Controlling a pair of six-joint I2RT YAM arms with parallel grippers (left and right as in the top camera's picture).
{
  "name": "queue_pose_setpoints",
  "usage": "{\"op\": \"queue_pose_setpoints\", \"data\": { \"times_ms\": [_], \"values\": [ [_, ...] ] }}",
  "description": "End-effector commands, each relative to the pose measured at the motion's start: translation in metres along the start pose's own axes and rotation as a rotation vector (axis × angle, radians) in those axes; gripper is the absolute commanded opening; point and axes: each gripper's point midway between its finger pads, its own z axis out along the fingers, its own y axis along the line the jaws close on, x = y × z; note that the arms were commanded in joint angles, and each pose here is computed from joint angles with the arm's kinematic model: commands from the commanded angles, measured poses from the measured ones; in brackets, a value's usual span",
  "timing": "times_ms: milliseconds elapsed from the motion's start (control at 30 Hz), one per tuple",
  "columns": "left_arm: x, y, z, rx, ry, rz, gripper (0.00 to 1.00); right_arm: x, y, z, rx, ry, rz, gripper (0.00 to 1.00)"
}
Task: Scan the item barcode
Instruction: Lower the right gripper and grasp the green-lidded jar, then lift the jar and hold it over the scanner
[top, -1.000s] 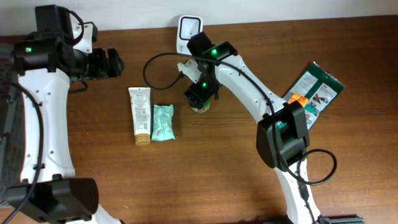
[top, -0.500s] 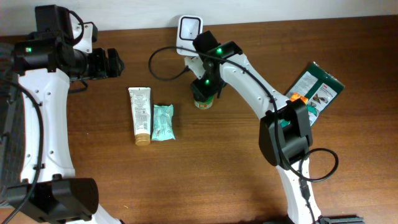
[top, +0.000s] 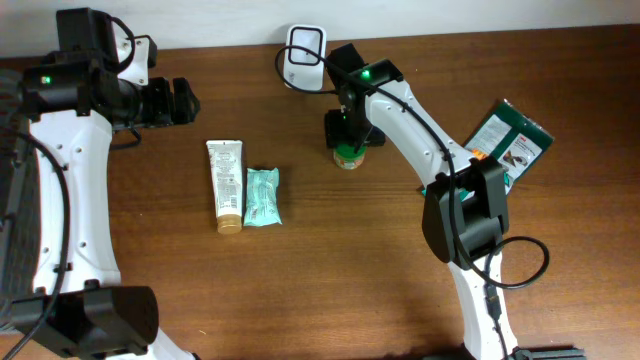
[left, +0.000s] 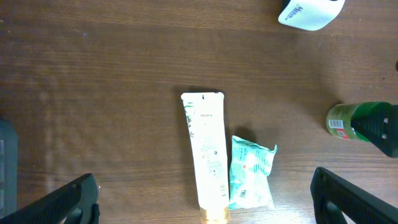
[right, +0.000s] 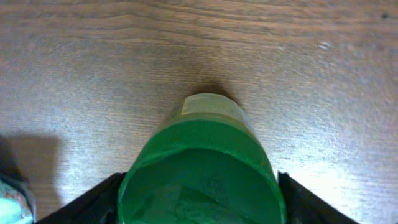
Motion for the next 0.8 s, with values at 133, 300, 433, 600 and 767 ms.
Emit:
{"op": "queue_pose_setpoints", "data": {
  "times_ms": [133, 300, 433, 600, 767],
  "values": [
    [-0.005, 0.001, -0.006, -0.003, -0.021, 0.011, 0.99, 0.001, -0.005, 0.002, 0.033, -0.008, 0.016, 0.75],
    [-0.005, 0.001, -0.006, -0.003, -0.021, 0.011, 0.99, 0.000, -0.005, 0.002, 0.031, -0.012, 0.015, 0.68],
    [-0.005, 0.001, -0.006, -0.002, -0.021, 0.011, 0.99, -0.002, -0.004, -0.002, 0.028, -0.016, -0.002, 0.60],
    [-0.005, 0.001, -0.006, -0.003, -0.021, 0.011, 0.99, -0.003, 0.004, -0.019, -0.012, -0.008, -0.010, 0.48],
    [-0.005, 0.001, -0.006, -0.003, -0.021, 0.011, 0.99, -0.001, 0.047, -0.052, -0.259, 0.013, -0.134, 0.48]
  ]
}}
